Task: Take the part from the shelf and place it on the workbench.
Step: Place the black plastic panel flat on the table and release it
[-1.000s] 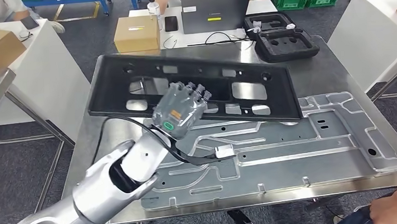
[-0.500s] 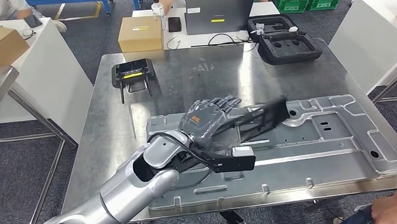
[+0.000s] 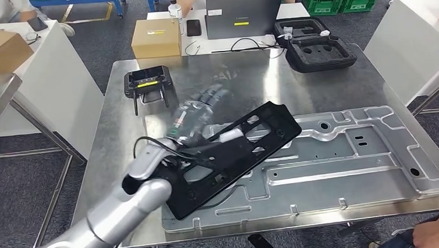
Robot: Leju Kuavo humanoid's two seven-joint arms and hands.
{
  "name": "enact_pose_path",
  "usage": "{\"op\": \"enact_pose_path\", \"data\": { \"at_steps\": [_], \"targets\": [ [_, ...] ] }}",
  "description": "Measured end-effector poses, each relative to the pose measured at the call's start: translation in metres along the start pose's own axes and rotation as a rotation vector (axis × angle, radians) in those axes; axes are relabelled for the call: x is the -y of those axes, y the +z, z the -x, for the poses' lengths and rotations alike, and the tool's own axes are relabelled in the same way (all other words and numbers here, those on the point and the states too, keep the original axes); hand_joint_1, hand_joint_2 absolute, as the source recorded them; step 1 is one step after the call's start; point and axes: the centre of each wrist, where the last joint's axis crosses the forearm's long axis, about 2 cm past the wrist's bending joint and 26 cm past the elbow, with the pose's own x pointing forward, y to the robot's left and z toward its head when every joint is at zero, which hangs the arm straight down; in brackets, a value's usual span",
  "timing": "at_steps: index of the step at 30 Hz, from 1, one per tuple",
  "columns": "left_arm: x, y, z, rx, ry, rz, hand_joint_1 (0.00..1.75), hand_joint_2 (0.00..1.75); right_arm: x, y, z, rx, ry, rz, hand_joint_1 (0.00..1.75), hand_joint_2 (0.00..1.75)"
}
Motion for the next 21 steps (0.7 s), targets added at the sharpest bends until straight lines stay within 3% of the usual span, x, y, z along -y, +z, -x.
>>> {"op": "enact_pose_path", "data": {
  "at_steps": [5,16,21],
  "targets": [
    [-0.023,0.011,0.015,-0.061,0.055,-0.122,0.0,0.0,0.003,-0.001,0.013,-0.025,-0.009,0.018,0.0,0.0],
    [-0.094,0.056,0.08,-0.2,0.16,-0.431,0.0,0.0,0.013,-0.002,0.041,-0.078,-0.017,0.058,0.0,0.0],
    [-0.113,0.078,0.101,-0.247,0.174,-0.52,0.0,0.0,0.013,-0.002,0.048,-0.091,-0.019,0.06,0.0,0.0]
  ]
}}
